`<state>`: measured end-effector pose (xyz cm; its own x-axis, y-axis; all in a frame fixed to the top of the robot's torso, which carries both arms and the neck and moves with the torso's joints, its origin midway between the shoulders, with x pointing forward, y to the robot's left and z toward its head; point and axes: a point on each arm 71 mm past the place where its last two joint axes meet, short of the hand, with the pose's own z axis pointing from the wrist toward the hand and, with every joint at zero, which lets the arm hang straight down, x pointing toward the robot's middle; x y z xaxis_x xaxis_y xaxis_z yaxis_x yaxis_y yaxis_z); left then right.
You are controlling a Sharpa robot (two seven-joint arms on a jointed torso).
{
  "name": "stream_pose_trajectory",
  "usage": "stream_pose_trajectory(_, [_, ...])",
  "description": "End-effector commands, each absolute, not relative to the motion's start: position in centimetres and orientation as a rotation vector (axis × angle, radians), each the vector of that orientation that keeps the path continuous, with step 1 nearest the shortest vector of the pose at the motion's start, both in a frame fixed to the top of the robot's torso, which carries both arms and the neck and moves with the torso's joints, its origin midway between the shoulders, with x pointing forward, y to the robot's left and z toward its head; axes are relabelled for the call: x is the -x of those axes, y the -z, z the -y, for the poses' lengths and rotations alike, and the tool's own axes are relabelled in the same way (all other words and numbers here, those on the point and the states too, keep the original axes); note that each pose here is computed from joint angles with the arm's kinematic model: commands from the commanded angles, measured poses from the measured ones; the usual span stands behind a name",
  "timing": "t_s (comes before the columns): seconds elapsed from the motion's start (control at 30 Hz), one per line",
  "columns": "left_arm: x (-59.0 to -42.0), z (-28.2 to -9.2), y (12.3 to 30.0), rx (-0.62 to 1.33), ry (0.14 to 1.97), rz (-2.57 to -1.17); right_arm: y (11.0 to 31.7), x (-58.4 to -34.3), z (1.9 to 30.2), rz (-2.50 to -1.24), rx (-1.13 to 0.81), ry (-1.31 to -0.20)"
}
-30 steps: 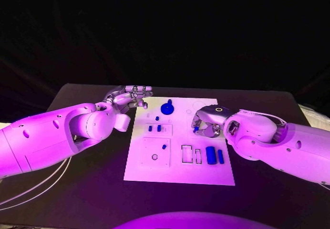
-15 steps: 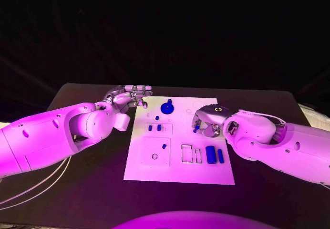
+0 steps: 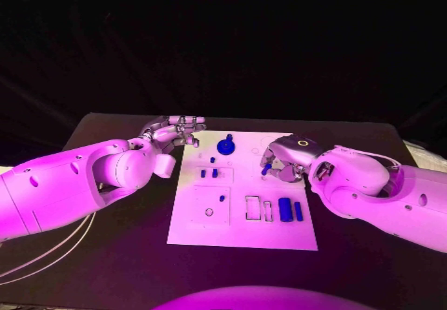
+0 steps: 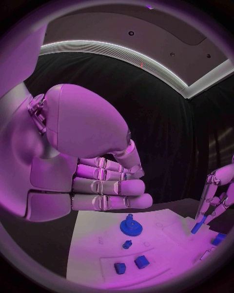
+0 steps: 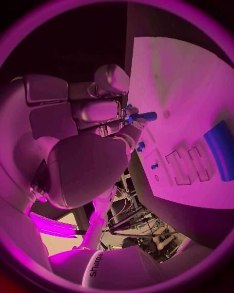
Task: Assemble the parts on the task board
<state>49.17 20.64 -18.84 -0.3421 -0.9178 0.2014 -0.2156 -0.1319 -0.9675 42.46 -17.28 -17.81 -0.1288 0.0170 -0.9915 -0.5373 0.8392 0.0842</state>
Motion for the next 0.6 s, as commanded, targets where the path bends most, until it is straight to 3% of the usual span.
stream_pose_trajectory(0.03, [-49.1,-20.4,18.8,1.275,1.531,-1.550,16.8,-42.1,17.0,-1.595,0.393,-0.545])
stream_pose_trajectory(0.37, [-49.1,-20.2,18.7,1.272,1.534,-1.549,15.5,-40.3,13.4,-1.574,0.412,-0.695])
stream_pose_trajectory(0.6, [-49.1,-20.1,18.7,1.270,1.539,-1.548,16.4,-39.1,9.9,-1.580,0.451,-0.815])
